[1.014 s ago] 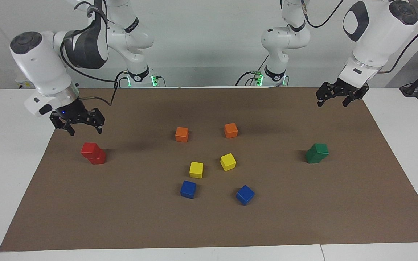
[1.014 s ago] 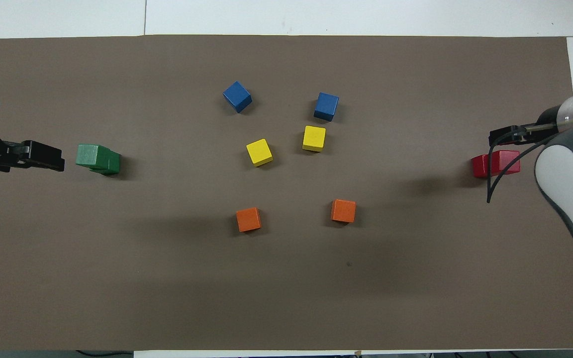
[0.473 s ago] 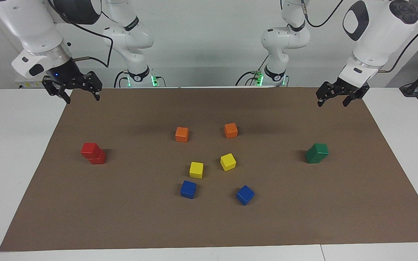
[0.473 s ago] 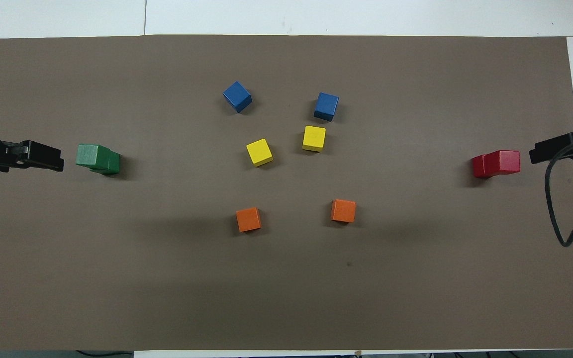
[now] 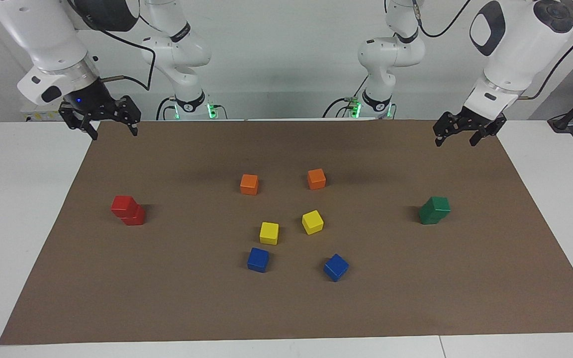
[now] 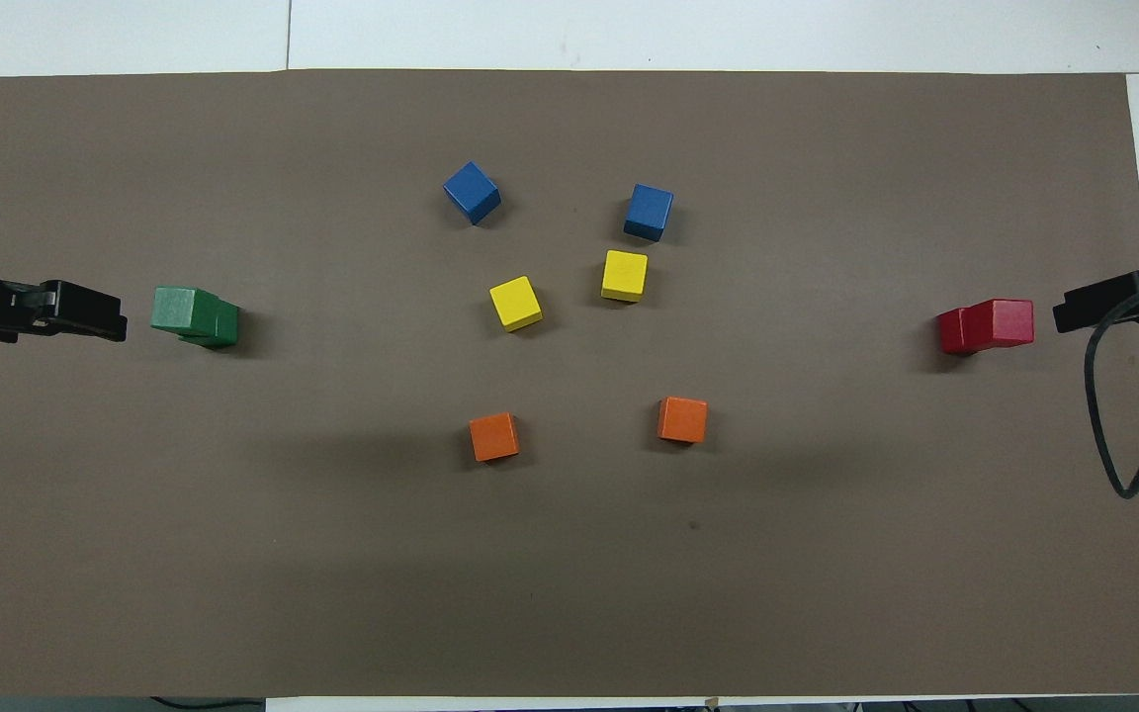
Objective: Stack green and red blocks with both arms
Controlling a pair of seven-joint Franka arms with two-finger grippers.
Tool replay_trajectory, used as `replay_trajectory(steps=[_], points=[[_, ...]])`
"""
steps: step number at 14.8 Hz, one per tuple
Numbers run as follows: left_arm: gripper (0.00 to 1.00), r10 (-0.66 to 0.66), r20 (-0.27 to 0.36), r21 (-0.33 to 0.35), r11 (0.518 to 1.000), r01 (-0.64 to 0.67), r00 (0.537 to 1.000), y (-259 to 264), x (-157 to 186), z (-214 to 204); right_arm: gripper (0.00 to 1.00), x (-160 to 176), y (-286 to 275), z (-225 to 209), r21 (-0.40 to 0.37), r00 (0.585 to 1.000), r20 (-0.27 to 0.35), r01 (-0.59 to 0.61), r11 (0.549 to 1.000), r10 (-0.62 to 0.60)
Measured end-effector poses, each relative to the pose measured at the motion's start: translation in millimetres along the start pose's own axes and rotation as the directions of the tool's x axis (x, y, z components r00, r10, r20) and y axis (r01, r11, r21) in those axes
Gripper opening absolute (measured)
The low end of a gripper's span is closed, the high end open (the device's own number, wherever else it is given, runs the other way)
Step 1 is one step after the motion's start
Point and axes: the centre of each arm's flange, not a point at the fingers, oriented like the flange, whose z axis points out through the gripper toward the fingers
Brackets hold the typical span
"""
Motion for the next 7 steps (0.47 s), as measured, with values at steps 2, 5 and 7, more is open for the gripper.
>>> replay_trajectory(steps=[2, 5, 7], points=[[1.0, 0.0, 0.0, 0.0, 1.0, 0.0, 1.0, 0.0, 0.0, 0.0, 1.0, 1.7, 0.3, 3.2, 0.001, 1.0, 0.006, 0.0, 1.0, 0.0], [1.0, 0.0, 0.0, 0.0, 1.0, 0.0, 1.0, 0.0, 0.0, 0.0, 1.0, 2.8, 0.4, 4.4, 0.001, 1.0, 0.007, 0.0, 1.0, 0.0], [1.0, 0.0, -0.001, 0.0, 1.0, 0.0, 1.0, 0.0, -0.3, -0.6, 1.0, 2.8, 0.5, 4.2, -0.001, 1.0, 0.007, 0.0, 1.0, 0.0]])
